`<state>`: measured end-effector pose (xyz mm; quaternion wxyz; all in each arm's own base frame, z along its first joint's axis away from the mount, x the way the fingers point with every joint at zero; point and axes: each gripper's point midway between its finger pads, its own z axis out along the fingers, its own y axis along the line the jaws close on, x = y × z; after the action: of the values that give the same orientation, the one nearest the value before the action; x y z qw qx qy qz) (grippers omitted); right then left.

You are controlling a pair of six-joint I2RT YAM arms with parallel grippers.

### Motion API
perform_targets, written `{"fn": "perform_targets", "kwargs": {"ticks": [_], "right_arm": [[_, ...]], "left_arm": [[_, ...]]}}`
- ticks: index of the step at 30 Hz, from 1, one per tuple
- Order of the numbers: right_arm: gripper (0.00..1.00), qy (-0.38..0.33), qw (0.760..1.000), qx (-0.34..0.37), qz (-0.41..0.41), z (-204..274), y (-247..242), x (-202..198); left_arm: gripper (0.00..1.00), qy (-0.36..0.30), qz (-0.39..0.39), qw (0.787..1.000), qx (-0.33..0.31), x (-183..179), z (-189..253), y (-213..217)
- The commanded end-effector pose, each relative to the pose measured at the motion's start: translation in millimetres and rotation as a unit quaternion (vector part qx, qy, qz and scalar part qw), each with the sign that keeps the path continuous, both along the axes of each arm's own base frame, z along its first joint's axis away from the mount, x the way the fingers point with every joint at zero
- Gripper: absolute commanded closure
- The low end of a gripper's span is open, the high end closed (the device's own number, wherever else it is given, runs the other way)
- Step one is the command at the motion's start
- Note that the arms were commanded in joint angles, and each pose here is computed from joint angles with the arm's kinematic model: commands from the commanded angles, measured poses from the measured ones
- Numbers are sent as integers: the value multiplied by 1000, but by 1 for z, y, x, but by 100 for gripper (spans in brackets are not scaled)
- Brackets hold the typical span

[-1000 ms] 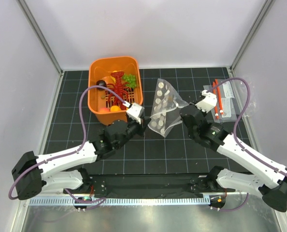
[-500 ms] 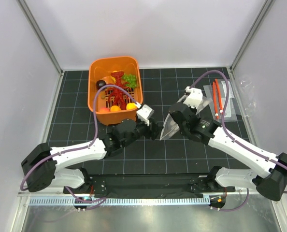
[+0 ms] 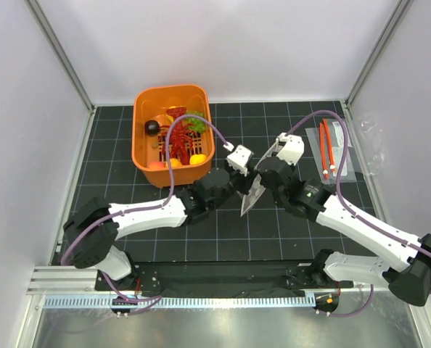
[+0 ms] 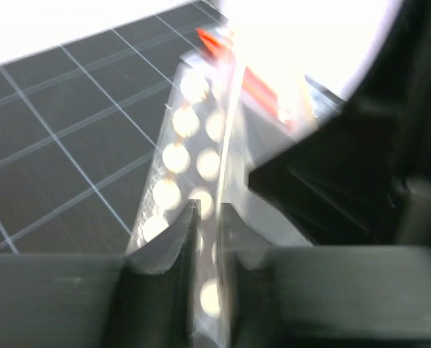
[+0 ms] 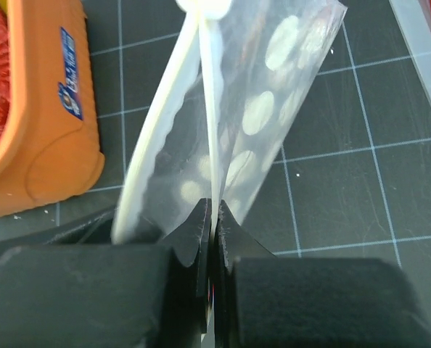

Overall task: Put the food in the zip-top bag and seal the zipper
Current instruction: Open the zipper of the food storage bag.

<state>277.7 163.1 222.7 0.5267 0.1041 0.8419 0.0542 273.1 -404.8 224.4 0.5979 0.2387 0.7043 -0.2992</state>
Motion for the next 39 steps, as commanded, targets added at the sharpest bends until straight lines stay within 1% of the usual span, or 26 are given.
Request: {"fn": "perform_targets", "kwargs": {"ticks": [1, 4, 7, 9, 10, 11, 12, 13, 14, 16, 17, 18, 19, 20, 22, 24, 25, 28, 29, 30, 31, 35, 36, 37, 38, 39], "right_arm": [[99, -18, 1000, -4, -7, 6, -5, 1], [93, -5, 1000, -24, -4, 0, -6, 0], [89, 7, 998, -58, 3, -1, -14, -4], [81, -7, 998, -69, -4, 3, -25, -7], [75, -17, 997, -79, 5, 1, -26, -6], [75, -24, 997, -75, 12, 1, -25, -6], [59, -38, 997, -54, 27, 9, -21, -8], [51, -42, 997, -33, 56, 9, -8, -9], [48, -44, 997, -26, 61, 12, -6, -9], [49, -45, 997, -21, 56, 22, -7, -9], [53, -42, 998, -29, 42, 25, -12, -8], [63, -36, 999, -25, 22, 27, -16, -8], [69, -25, 999, -42, 16, 28, -20, -9], [74, -19, 998, -48, 25, 28, -19, -10], [86, -3, 998, -58, 22, 30, -20, -12], [87, -5, 998, -53, 19, 44, -21, -12], [87, 1, 998, -63, 18, 45, -25, -14], [90, -3, 997, -78, 7, 66, -34, -15], [95, 3, 996, -88, 7, 68, -34, -14], [98, -2, 997, -83, 6, 81, -33, -13], [99, 13, 995, -94, 8, 79, -35, -15], [99, 44, 996, -75, 29, 72, -15, -13], [97, 49, 996, -68, 28, 70, -10, -11], [91, 61, 996, -52, 46, 65, 1, -11], [71, 64, 996, -39, 53, 64, 8, -10], [62, 65, 996, -25, 60, 62, 17, -8]], "left_arm": [[84, -41, 79, 993, -81, 29, 35, 3], [100, -54, 64, 991, -105, 32, 38, -12], [100, -65, 57, 990, -108, 40, 46, -28], [100, -62, 44, 989, -129, 38, 50, -36], [100, -52, 44, 986, -155, 38, 51, -39], [100, -38, 50, 985, -161, 39, 45, -39], [100, -36, 55, 981, -183, 40, 50, -39], [100, -16, 65, 976, -207, 42, 52, -37], [100, -10, 83, 972, -218, 46, 54, -30], [100, 1, 105, 967, -232, 49, 63, -22], [100, 14, 129, 963, -237, 53, 64, -14], [100, 43, 135, 967, -212, 52, 48, -12], [100, 58, 138, 965, -215, 51, 47, -9], [100, 88, 141, 955, -245, 47, 52, -6], [100, 115, 142, 948, -260, 42, 53, -2], [100, 126, 150, 939, -283, 39, 66, 6], [100, 140, 167, 939, -265, 40, 57, 11], [100, 142, 198, 938, -247, 47, 66, 29], [100, 143, 199, 938, -244, 49, 68, 34], [100, 141, 195, 939, -247, 49, 77, 38], [100, 141, 194, 939, -246, 52, 80, 43], [100, 153, 176, 946, -226, 51, 85, 49], [100, 152, 177, 947, -222, 53, 87, 53], [100, 147, 173, 950, -216, 53, 92, 54], [100, 149, 158, 952, -214, 52, 94, 54], [100, 144, 154, 954, -213, 54, 95, 57]]}}
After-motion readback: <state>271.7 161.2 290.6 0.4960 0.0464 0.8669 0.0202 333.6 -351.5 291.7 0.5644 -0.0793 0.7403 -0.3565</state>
